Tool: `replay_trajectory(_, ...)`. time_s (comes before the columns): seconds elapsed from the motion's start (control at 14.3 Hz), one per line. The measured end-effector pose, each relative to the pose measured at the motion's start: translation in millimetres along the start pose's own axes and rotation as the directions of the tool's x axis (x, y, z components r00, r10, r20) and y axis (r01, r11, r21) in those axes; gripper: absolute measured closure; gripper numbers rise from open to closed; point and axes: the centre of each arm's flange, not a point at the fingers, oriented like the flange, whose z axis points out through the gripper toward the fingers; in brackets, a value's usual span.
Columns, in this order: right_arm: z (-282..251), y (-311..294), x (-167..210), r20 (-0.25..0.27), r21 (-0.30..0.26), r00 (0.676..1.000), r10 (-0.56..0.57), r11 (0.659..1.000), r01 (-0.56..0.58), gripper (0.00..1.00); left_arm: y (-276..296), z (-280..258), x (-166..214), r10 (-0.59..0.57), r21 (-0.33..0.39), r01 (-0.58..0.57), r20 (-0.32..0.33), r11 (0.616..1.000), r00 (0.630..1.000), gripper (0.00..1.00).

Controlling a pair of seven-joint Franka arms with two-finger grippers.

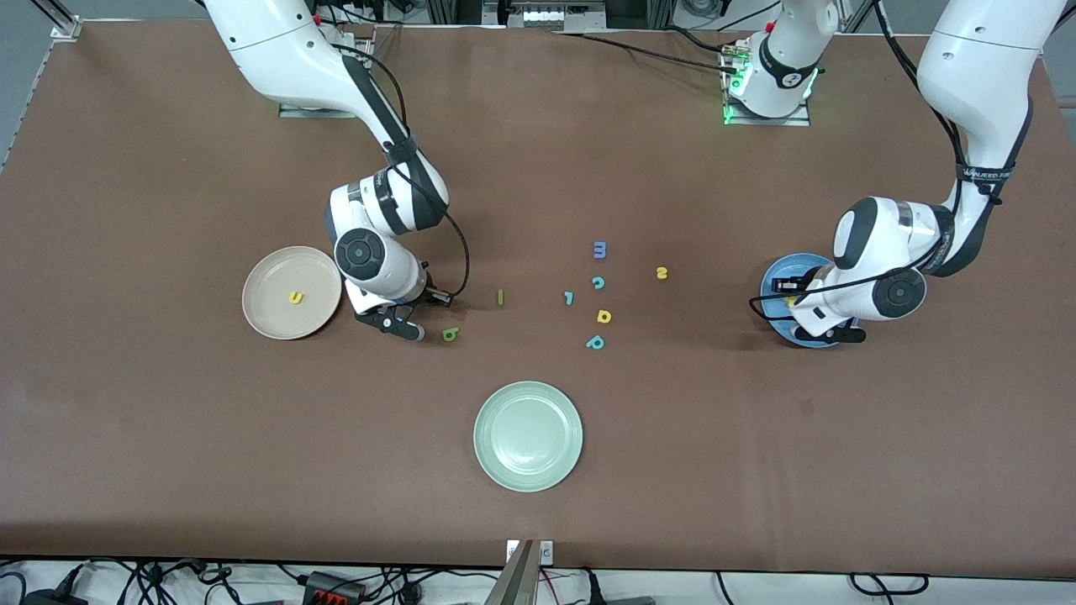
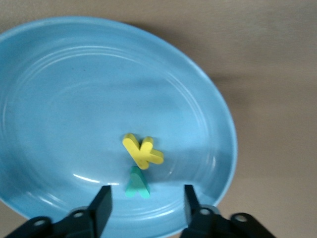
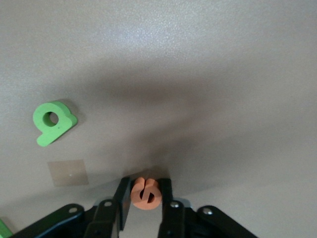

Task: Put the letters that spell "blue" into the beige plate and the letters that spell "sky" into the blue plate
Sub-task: 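Grasp yellow s with the left gripper while the right carries orange 6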

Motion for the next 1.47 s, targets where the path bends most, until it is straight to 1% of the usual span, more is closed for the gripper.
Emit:
replay_trajectory(0.07, -0.1, -0.1, 0.0, 0.0, 0.0, 1.0, -0.003, 1.0, 0.003, 0.71, 10.9, -6.9, -3.1, 0.012, 0.003, -0.012, 0.002, 1.0, 1.0, 0.18)
replay_trajectory(0.14, -0.4, -0.1, 0.2, -0.001, 0.001, 1.0, -0.008, 1.0, 0.008, 0.71, 28.9, -16.2, -7.3, 0.019, 0.007, -0.019, -0.002, 1.0, 1.0, 0.07)
replay_trajectory(0.21, -1.9, -0.4, 1.3, -0.004, 0.003, 1.0, -0.016, 1.0, 0.016, 0.71, 52.9, -27.9, -12.8, 0.014, 0.011, -0.014, -0.014, 1.0, 1.0, 0.0)
replay_trajectory(0.28, -6.6, 0.0, 4.4, -0.011, 0.009, 1.0, -0.018, 1.0, 0.018, 0.71, 82.3, -39.4, -20.0, 0.0, 0.013, 0.0, -0.031, 1.0, 1.0, 0.0)
replay_trajectory(0.42, -25.2, 10.9, 18.3, -0.013, 0.013, 0.999, -0.034, 0.999, 0.034, 0.71, 147.4, -53.6, -38.4, -0.035, 0.009, 0.036, -0.063, 0.999, 0.997, 0.0)
replay_trajectory(0.49, -37.8, 24.8, 28.8, 0.003, 0.009, 0.998, -0.06, 0.998, 0.06, 0.71, 177.0, -55.3, -47.3, -0.036, 0.005, 0.037, -0.08, 0.999, 0.996, 0.0)
replay_trajectory(0.63, -61.8, 70.8, 56.6, 0.063, 0.003, 0.992, -0.11, 0.994, 0.11, 0.71, 217.2, -48.8, -58.9, -0.009, -0.011, 0.008, -0.128, 1.0, 0.992, 0.0)
replay_trajectory(0.77, -77.7, 125.2, 83.8, 0.108, 0.015, 0.984, -0.145, 0.989, 0.144, 0.71, 234.5, -30.8, -63.6, 0.014, -0.044, -0.022, -0.174, 0.999, 0.985, 0.0)
replay_trajectory(0.91, -77.8, 173.2, 99.9, 0.14, 0.032, 0.973, -0.184, 0.983, 0.182, 0.71, 237.6, -6.9, -63.4, 0.02, -0.076, -0.035, -0.188, 0.997, 0.982, 0.0)
replay_trajectory(1.05, -63.5, 210.6, 105.8, 0.173, 0.044, 0.961, -0.214, 0.977, 0.209, 0.71, 240.6, 15.8, -61.7, 0.069, -0.042, -0.078, -0.194, 0.996, 0.978, 0.0)
replay_trajectory(1.12, -56.6, 222.8, 105.4, 0.188, 0.045, 0.957, -0.219, 0.976, 0.214, 0.71, 239.3, 23.4, -58.7, 0.076, -0.028, -0.083, -0.201, 0.996, 0.977, 0.0)
replay_trajectory(1.19, -50.8, 230.6, 103.6, 0.201, 0.044, 0.954, -0.222, 0.975, 0.217, 0.71, 237.5, 29.1, -55.2, 0.071, -0.029, -0.079, -0.207, 0.996, 0.976, 0.0)
replay_trajectory(1.26, -46.0, 233.3, 100.6, 0.212, 0.043, 0.952, -0.222, 0.975, 0.218, 0.71, 236.4, 33.4, -52.8, 0.067, -0.034, -0.076, -0.211, 0.997, 0.975, 0.07)
replay_trajectory(1.33, -42.5, 233.4, 97.7, 0.221, 0.042, 0.949, -0.223, 0.975, 0.22, 0.71, 236.6, 36.5, -51.9, 0.066, -0.038, -0.076, -0.21, 0.996, 0.975, 0.17)
replay_trajectory(1.4, -39.5, 232.9, 94.9, 0.228, 0.04, 0.947, -0.225, 0.974, 0.222, 0.71, 237.2, 37.9, -51.8, 0.065, -0.04, -0.075, -0.209, 0.996, 0.976, 0.17)
replay_trajectory(1.47, -36.8, 232.6, 92.5, 0.234, 0.039, 0.946, -0.226, 0.974, 0.223, 0.71, 237.7, 38.0, -51.9, 0.063, -0.041, -0.073, -0.21, 0.996, 0.976, 0.23)
